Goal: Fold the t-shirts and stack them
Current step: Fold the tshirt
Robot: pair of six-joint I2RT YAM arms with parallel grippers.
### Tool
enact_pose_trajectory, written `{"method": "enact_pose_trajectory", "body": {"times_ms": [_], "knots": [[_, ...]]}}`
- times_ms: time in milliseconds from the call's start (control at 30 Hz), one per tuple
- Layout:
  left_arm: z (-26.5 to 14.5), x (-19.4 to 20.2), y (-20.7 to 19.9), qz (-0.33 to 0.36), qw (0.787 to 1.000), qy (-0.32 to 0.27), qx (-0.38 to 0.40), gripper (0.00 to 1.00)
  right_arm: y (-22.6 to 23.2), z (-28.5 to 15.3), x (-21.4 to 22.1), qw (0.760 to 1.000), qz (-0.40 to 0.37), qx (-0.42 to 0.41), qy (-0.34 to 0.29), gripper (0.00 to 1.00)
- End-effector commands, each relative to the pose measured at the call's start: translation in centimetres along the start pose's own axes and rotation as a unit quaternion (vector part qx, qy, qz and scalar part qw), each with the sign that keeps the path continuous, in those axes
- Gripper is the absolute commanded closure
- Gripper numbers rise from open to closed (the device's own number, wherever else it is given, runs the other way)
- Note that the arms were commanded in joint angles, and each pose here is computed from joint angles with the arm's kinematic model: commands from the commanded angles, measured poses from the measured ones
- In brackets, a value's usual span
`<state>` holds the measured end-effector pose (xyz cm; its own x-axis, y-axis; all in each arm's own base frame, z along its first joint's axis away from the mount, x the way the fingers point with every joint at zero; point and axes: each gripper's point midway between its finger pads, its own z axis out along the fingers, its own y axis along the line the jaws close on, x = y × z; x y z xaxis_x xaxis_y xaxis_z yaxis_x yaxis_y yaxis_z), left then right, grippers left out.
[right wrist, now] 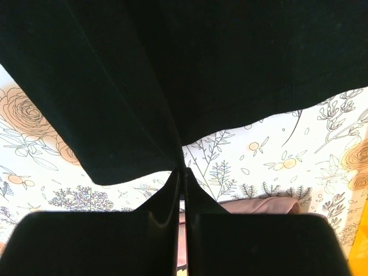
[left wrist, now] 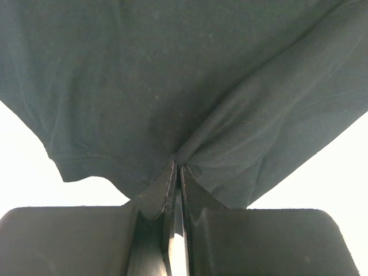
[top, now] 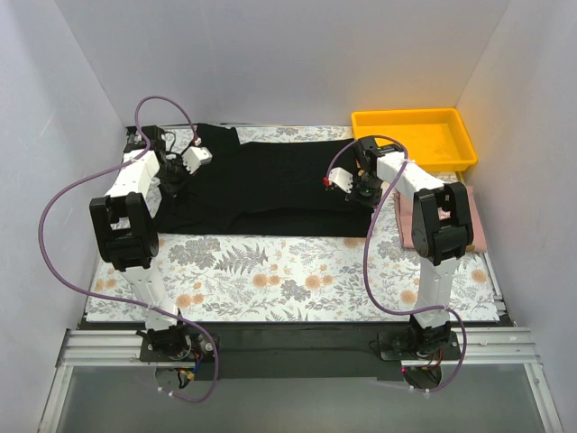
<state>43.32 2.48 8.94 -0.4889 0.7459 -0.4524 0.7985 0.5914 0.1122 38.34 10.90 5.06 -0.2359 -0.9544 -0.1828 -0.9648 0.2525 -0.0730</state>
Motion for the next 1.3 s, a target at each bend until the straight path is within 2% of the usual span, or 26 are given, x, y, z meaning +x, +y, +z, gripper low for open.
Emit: {"method": "enact_pose_trajectory", "body": {"times_ms": [0, 533, 567, 600, 633, 667, 700, 767, 800, 833, 867, 933, 967, 1067, 1267], "knots": [[-1.0, -1.5, 1.3, 0.015, 0.999, -0.016, -0.028, 1.0, -1.2, -0.6, 0.0, 1.0, -0.022, 0.011, 0.005, 0.99], [0.0, -0.7, 1.5, 0.009, 0.999, 0.0, -0.032, 1.0, -2.3, -0.1, -0.4, 1.0, -0.011, 0.017, 0.006, 0.99], [0.0, -0.7, 1.5, 0.005, 0.999, 0.001, -0.033, 0.97, -2.5, -0.2, -0.5, 1.0, -0.004, 0.02, 0.007, 0.93], [-0.1, -0.3, 1.6, -0.004, 0.999, 0.005, -0.036, 0.86, -2.5, -0.2, -0.5, 1.0, -0.001, 0.021, 0.007, 0.85], [-0.5, -0.4, 2.0, -0.012, 0.999, 0.002, -0.042, 0.81, -2.6, -0.3, -0.7, 1.0, 0.0, 0.023, 0.006, 0.76], [-0.9, -0.3, 1.6, -0.035, 0.999, -0.004, -0.03, 0.78, -2.8, -1.0, -0.8, 0.999, 0.007, 0.032, 0.003, 0.61], [-1.6, 0.3, 2.0, -0.057, 0.998, -0.009, -0.028, 0.72, -2.9, -1.4, -0.8, 0.999, 0.015, 0.036, -0.001, 0.55], [-3.1, 0.0, 1.8, -0.092, 0.995, -0.034, -0.009, 0.68, -2.9, -3.5, -1.5, 0.998, 0.027, 0.05, -0.026, 0.48], [-3.9, 1.3, 1.1, -0.123, 0.992, -0.03, 0.01, 0.65, -2.7, -4.1, -1.5, 0.997, 0.039, 0.05, -0.035, 0.46], [-4.8, 1.4, 0.8, -0.137, 0.99, -0.04, 0.014, 0.6, -2.1, -5.4, -1.6, 0.997, 0.044, 0.053, -0.047, 0.46], [-5.3, 2.3, 0.1, -0.167, 0.984, -0.046, 0.026, 0.59, -1.0, -5.4, -1.6, 0.996, 0.054, 0.037, -0.055, 0.46], [-6.0, 2.9, -0.5, -0.187, 0.981, -0.052, 0.026, 0.57, 0.3, -5.8, -1.4, 0.996, 0.059, 0.025, -0.062, 0.46], [-6.0, 3.4, -0.8, -0.196, 0.979, -0.05, 0.028, 0.53, 1.1, -6.2, -1.2, 0.996, 0.062, 0.021, -0.066, 0.47], [-5.0, 5.4, -1.8, -0.233, 0.971, -0.037, 0.038, 0.52, 3.6, -5.0, -0.6, 0.995, 0.075, -0.021, -0.067, 0.52], [-3.3, 6.7, -1.9, -0.277, 0.959, -0.025, 0.045, 0.49, 6.3, -2.5, -0.1, 0.989, 0.108, -0.083, -0.065, 0.53]]}}
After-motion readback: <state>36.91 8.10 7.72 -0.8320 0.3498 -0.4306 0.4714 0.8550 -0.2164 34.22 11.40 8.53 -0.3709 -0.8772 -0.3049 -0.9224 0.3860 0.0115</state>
